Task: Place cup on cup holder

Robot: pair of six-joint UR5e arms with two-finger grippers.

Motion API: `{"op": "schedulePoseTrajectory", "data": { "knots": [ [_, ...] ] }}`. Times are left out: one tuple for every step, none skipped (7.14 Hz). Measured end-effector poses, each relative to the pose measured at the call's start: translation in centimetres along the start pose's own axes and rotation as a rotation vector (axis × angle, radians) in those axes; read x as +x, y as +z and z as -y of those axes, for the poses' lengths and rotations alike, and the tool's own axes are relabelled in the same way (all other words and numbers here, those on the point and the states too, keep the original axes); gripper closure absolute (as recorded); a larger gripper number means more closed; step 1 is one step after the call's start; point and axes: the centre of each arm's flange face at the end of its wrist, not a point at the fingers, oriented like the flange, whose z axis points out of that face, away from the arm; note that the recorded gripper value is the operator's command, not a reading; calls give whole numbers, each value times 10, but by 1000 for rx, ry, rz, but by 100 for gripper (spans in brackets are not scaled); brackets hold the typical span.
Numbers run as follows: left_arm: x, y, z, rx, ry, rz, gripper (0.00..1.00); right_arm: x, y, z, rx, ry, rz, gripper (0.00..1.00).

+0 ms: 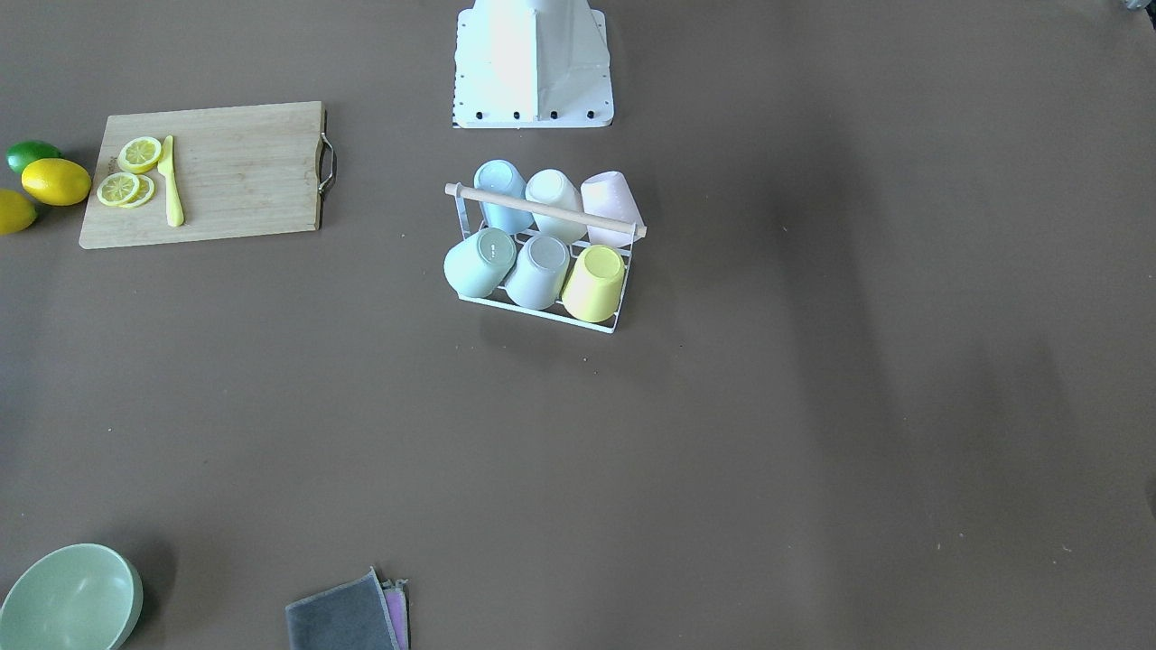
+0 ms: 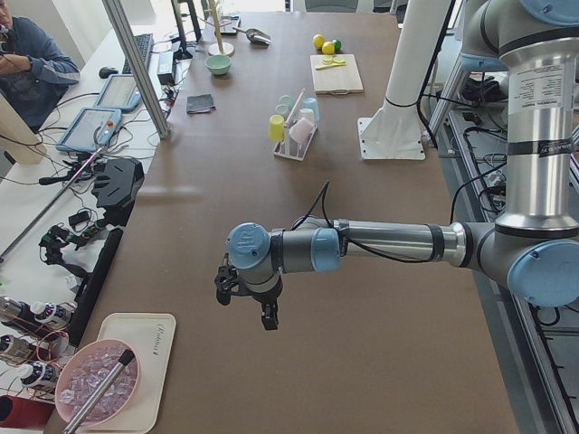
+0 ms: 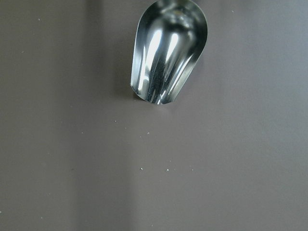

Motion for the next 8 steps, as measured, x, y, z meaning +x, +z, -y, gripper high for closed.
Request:
{"op": "schedulePoseTrajectory", "data": {
  "knots": [
    [1,-3,1,6,5,18,1,1,1,-1,-2,1,1,0],
    [6,-9,1,19,16,36,2,1,2,-2,-3,2,1,0],
    [11,-15,-1,31,27,47,1,1,2,-2,-3,2,1,0],
    [13,-17,-2,34,31,52,1,-1,-1,0,2,-3,2,0],
    [10,-14,-2,28,26,54,1,-7,-6,5,13,-13,4,0],
    [6,-10,-3,19,18,54,1,-16,-16,6,26,-24,7,0],
    [4,-8,-3,15,14,54,1,-24,-25,2,35,-32,6,0],
    [4,-7,-2,14,13,54,2,-28,-29,1,30,-29,1,0]
  ]
}}
